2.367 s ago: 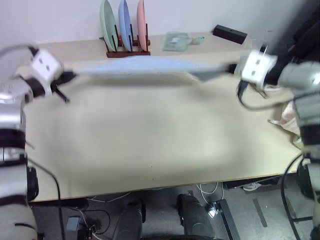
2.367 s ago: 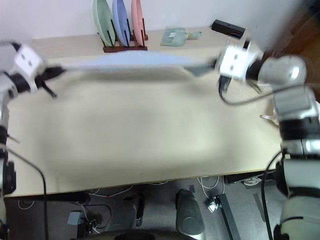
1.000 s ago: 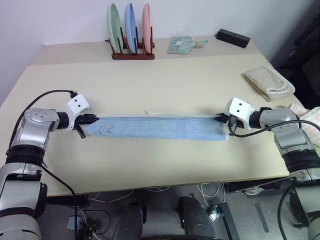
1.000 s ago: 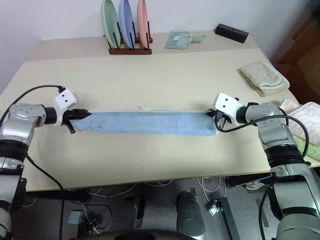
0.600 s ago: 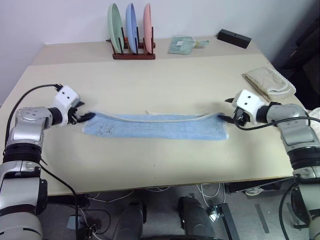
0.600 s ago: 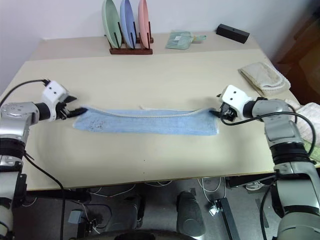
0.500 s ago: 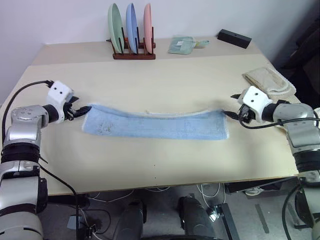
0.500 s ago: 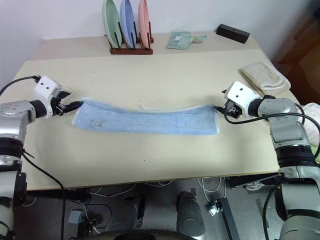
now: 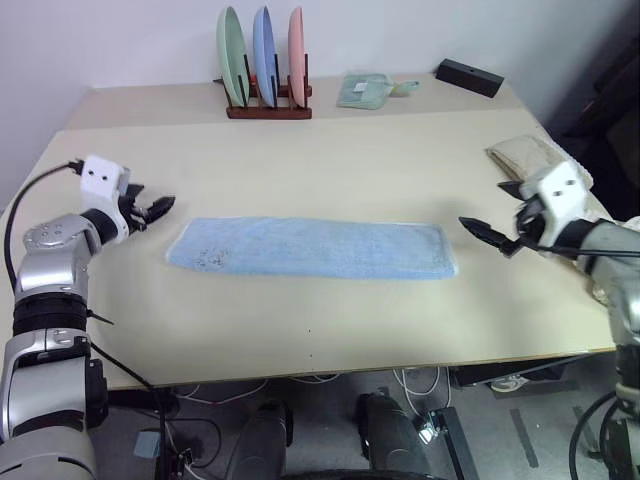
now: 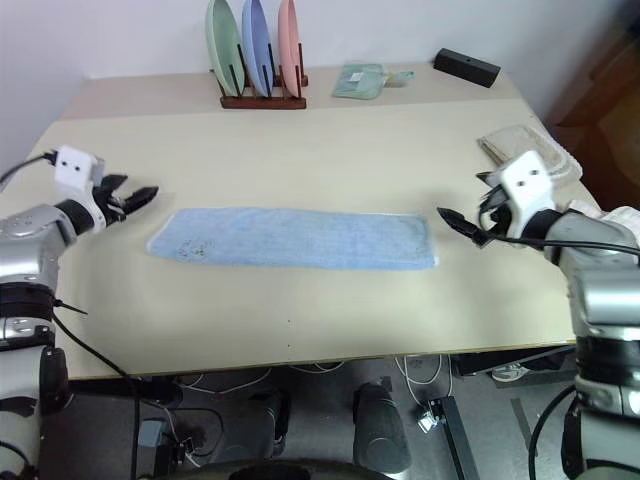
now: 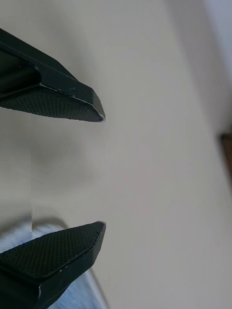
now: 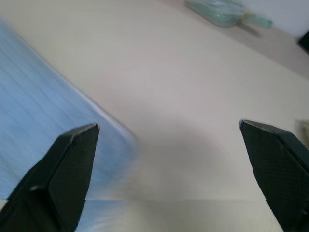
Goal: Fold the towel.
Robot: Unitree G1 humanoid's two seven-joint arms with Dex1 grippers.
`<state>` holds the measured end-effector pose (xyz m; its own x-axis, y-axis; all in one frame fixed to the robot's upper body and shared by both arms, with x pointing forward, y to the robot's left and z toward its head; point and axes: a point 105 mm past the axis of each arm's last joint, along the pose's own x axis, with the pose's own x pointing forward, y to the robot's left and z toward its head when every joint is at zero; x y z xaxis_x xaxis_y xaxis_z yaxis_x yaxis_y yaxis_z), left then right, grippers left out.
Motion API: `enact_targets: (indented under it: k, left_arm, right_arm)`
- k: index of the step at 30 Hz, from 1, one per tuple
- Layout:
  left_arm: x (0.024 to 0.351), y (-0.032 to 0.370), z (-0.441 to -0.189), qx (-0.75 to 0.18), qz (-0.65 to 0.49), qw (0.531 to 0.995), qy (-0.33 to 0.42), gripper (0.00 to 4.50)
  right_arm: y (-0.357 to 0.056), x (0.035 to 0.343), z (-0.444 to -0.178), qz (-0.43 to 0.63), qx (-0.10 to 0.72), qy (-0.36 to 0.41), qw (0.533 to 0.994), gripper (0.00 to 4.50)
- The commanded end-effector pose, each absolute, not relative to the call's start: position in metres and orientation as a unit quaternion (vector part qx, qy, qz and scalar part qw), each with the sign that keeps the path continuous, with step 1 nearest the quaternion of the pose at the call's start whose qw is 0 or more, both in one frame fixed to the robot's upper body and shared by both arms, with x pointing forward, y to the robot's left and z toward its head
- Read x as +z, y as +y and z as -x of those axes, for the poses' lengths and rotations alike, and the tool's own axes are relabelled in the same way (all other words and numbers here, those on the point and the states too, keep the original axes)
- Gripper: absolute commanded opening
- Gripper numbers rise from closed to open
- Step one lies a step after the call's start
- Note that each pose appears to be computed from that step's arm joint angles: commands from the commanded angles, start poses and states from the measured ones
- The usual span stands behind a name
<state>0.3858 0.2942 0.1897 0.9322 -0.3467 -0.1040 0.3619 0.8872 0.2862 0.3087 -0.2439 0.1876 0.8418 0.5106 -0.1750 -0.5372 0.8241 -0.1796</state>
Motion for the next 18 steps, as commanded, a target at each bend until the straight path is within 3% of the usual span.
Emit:
enact_targets:
  k: [1,5,10,14,18]
  left_arm:
    - [0.205,0.233,-0.367,-0.302,-0.187,0.935,-0.02,3.37]
    - [0.191,0.147,-0.327,-0.455,-0.148,0.877,-0.03,3.37]
    - [0.169,0.088,-0.283,-0.581,-0.102,0.807,0.004,3.37]
    - [0.161,0.079,-0.271,-0.608,-0.105,0.787,0.022,3.37]
    - [0.161,0.081,-0.275,-0.598,-0.1,0.795,0.02,3.37]
  right_arm:
    - [-0.228,0.183,-0.287,-0.003,0.268,0.062,0.961,4.46]
    - [-0.211,0.146,-0.256,-0.123,0.248,0.121,0.953,4.46]
    - [-0.192,0.115,-0.241,-0.243,0.202,0.169,0.934,4.46]
    - [-0.195,0.105,-0.253,-0.305,0.131,0.175,0.927,4.46]
    - [-0.208,0.091,-0.269,-0.372,0.044,0.182,0.909,4.46]
